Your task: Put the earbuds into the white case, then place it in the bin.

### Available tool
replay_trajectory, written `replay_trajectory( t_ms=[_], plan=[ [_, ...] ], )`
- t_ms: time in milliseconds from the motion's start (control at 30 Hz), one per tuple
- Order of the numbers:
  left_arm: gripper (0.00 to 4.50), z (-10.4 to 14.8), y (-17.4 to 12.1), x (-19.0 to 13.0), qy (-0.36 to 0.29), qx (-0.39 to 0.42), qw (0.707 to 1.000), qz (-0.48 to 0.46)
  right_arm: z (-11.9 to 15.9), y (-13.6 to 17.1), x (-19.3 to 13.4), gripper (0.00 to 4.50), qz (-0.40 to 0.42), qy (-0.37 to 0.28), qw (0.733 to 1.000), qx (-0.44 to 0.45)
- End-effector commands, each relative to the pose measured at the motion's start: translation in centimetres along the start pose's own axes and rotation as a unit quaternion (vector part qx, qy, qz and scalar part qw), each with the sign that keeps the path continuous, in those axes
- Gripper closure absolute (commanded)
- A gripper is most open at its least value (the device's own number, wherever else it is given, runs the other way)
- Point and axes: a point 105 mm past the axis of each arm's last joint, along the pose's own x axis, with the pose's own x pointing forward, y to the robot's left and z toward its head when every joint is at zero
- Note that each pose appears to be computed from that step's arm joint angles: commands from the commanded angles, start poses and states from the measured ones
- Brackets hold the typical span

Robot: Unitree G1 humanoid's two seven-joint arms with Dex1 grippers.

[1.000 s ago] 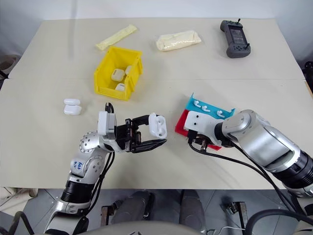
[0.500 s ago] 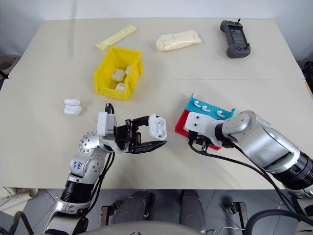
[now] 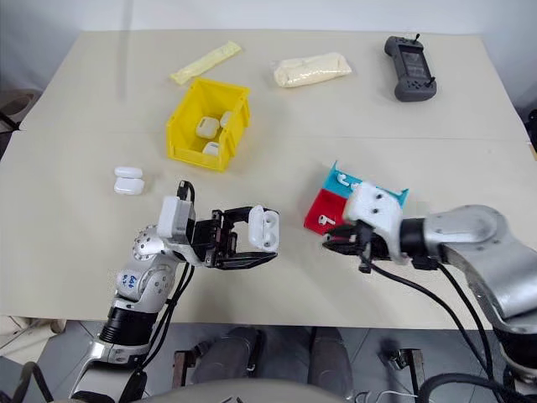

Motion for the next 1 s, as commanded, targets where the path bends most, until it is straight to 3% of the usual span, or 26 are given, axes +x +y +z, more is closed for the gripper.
replay_trajectory(
  t_ms=[33, 67, 167, 300, 600, 1000],
  plan=[
    [1.72, 0.5, 0.2, 0.0, -0.01, 0.015, 1.0, -0.013, 3.7, 0.2, -2.0, 3.84, -0.022, -0.175, 0.984, 0.0],
    [1.72, 0.5, 0.3, 0.1, -0.009, 0.016, 1.0, -0.015, 4.2, 0.2, -2.4, 3.84, -0.028, -0.217, 0.976, 0.006],
    [1.72, 0.2, 0.4, 0.1, -0.005, 0.012, 1.0, -0.022, 4.5, 0.4, -2.1, 3.84, -0.037, -0.263, 0.963, 0.034],
    [1.72, 0.7, 1.0, 0.1, -0.012, 0.012, 1.0, -0.021, 7.1, 1.9, -0.8, 3.84, -0.015, -0.388, 0.919, 0.064],
    [1.72, 1.3, 0.8, 0.3, -0.018, 0.004, 0.999, -0.027, 7.8, 4.2, 2.5, 3.84, 0.033, -0.413, 0.907, 0.082],
    [1.72, 1.7, 0.8, 0.8, -0.021, -0.001, 0.999, -0.034, 6.6, 3.2, 4.6, 3.84, 0.002, -0.424, 0.9, 0.1]
  ],
)
